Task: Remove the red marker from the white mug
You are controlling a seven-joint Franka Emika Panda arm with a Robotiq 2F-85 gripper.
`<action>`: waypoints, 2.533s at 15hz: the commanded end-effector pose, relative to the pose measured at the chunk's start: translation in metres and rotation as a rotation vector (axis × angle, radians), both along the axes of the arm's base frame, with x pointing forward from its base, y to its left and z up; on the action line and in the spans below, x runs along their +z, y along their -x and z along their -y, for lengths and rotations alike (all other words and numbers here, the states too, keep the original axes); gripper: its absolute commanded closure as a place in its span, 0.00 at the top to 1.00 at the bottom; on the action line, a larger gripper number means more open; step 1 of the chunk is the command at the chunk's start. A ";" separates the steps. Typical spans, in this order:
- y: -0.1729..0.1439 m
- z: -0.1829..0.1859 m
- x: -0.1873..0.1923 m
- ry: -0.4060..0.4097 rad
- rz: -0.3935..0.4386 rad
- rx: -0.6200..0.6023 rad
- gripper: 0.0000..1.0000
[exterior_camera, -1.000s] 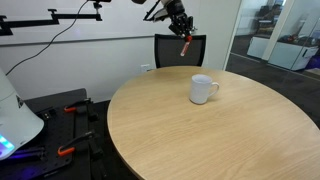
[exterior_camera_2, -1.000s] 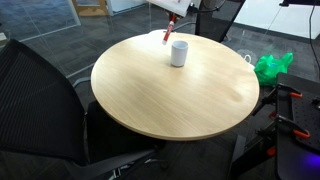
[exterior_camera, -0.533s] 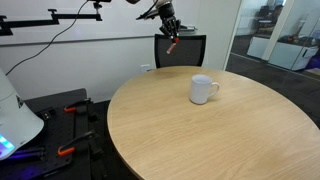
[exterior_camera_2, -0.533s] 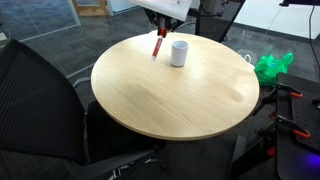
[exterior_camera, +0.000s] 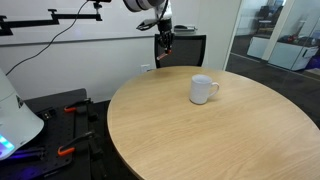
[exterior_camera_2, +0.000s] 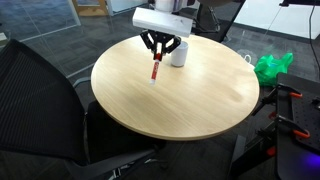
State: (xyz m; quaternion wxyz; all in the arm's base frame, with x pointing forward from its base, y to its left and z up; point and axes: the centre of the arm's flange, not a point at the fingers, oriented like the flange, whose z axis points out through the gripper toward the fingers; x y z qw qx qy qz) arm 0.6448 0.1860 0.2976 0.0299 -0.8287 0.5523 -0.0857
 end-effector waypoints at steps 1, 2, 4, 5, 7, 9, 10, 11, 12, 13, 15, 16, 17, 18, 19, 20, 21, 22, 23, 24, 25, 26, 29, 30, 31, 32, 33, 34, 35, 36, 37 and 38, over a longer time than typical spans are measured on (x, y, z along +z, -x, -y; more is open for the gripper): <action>-0.009 0.007 -0.031 -0.086 -0.054 0.086 0.05; -0.010 0.009 -0.042 -0.100 -0.078 0.096 0.05; -0.012 0.014 -0.063 -0.125 -0.123 0.109 0.05; -0.013 0.016 -0.073 -0.135 -0.141 0.114 0.05; -0.014 0.019 -0.091 -0.153 -0.174 0.124 0.05; -0.016 0.021 -0.107 -0.165 -0.199 0.126 0.05; -0.016 0.022 -0.113 -0.172 -0.212 0.125 0.05; -0.017 0.023 -0.119 -0.177 -0.223 0.121 0.05; -0.018 0.024 -0.125 -0.181 -0.235 0.120 0.05; -0.018 0.024 -0.130 -0.183 -0.246 0.116 0.05; -0.020 0.024 -0.137 -0.185 -0.264 0.107 0.05; -0.021 0.024 -0.140 -0.182 -0.275 0.102 0.05; -0.021 0.023 -0.142 -0.178 -0.283 0.101 0.43; -0.022 0.023 -0.142 -0.176 -0.289 0.102 0.45; -0.023 0.022 -0.142 -0.173 -0.295 0.102 0.52; -0.023 0.022 -0.142 -0.170 -0.301 0.102 0.59; -0.023 0.021 -0.141 -0.165 -0.305 0.100 0.68; -0.023 0.020 -0.139 -0.163 -0.306 0.102 0.74; -0.023 0.019 -0.137 -0.159 -0.306 0.101 0.83; -0.021 0.017 -0.134 -0.151 -0.304 0.101 0.89; -0.020 0.015 -0.131 -0.146 -0.300 0.101 0.98; -0.019 0.013 -0.128 -0.138 -0.291 0.101 0.99; -0.016 0.002 -0.119 -0.117 -0.268 0.108 1.00; -0.014 -0.001 -0.115 -0.105 -0.257 0.110 1.00; -0.013 -0.005 -0.111 -0.094 -0.249 0.110 1.00; -0.010 -0.008 -0.106 -0.079 -0.238 0.107 1.00; -0.008 -0.011 -0.102 -0.059 -0.226 0.099 1.00; -0.007 -0.012 -0.098 -0.040 -0.215 0.090 1.00; -0.006 -0.013 -0.093 -0.026 -0.205 0.081 1.00; -0.005 -0.014 -0.089 -0.016 -0.194 0.072 1.00; -0.004 -0.014 -0.085 -0.006 -0.182 0.064 1.00; -0.003 -0.015 -0.081 0.000 -0.174 0.058 1.00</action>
